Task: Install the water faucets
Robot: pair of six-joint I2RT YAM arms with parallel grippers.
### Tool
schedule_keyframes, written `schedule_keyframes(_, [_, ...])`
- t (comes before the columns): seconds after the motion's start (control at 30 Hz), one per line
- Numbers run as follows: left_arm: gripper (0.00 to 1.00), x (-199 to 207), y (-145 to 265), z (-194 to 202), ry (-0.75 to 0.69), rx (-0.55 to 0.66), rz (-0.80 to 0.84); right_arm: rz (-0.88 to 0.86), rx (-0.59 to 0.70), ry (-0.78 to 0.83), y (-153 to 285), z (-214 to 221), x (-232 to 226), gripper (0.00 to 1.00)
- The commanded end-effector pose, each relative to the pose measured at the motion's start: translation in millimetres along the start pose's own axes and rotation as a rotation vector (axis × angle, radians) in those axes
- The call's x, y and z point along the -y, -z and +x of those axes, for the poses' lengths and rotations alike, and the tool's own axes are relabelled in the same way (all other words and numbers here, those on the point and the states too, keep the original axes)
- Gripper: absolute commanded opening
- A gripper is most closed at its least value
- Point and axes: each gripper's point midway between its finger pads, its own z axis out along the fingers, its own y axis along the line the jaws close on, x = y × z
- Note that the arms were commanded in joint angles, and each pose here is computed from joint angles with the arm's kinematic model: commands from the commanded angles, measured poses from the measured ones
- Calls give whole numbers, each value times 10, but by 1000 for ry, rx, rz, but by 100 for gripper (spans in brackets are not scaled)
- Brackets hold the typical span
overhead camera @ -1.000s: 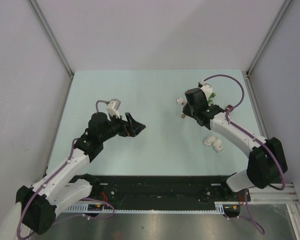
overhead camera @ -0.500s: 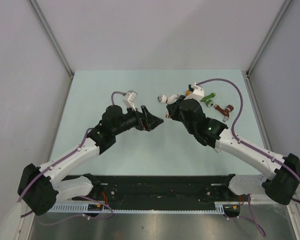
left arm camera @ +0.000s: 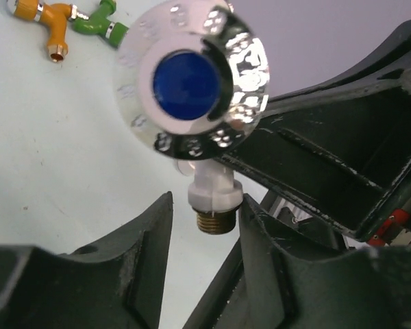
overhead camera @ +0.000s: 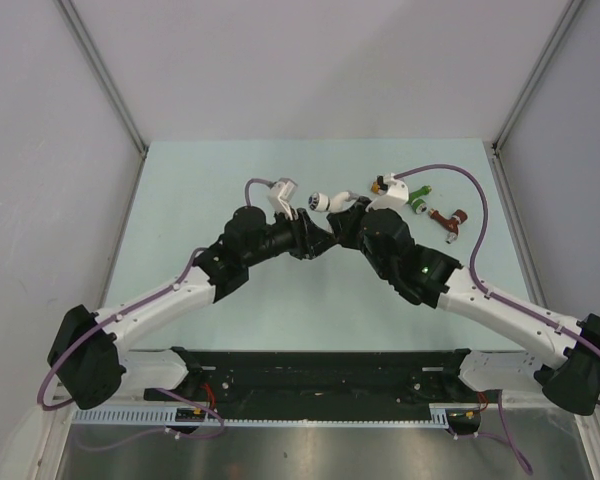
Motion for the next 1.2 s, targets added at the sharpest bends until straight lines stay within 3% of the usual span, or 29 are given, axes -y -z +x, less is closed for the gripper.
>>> schedule_keyframes(0.0, [44,175,-64,-255,-46,74,42,-61,72,-71,109,-232,-185,0])
schedule_keyframes(0.13, [26,248,-70,-338,-81,100,69,-67,59,-67,154,-207,-170,0])
schedule_keyframes(0.17, [12,258,-66,-350,-91,104,74,-79,54,-62,176,-207,-188,0])
schedule_keyframes(0.2, [6,283,-53,-386,-105,113,81,-97,44,-26,187,-205,-198,3])
schedule_keyframes(0.23, [0,292,-41,-392,-135,113,86,-127,45,-5,202,-228,-246,8])
schedule_keyframes(0.27, [0,317,-26,-383,-155,106,100,-154,43,16,221,-252,-284,23])
schedule_keyframes(0.37, [0,318,60,-370,-243,98,104,-284,27,117,315,-350,-394,55])
schedule_keyframes(0.5, [0,313,262,-332,-367,53,105,-595,-69,229,689,-453,-592,78])
schedule_keyframes(0.57, [0,297,348,-328,-439,26,106,-625,-64,312,771,-615,-506,85])
schedule_keyframes(0.77, [0,510,621,-248,-603,-94,235,-730,-144,662,1194,-733,-439,91])
schedule_keyframes(0.93, [0,742,742,-138,-642,-201,377,-807,-252,761,1391,-656,-443,91])
schedule_keyframes(1.17, [0,1030,847,-130,-633,-218,515,-882,-349,800,1399,-539,-475,91])
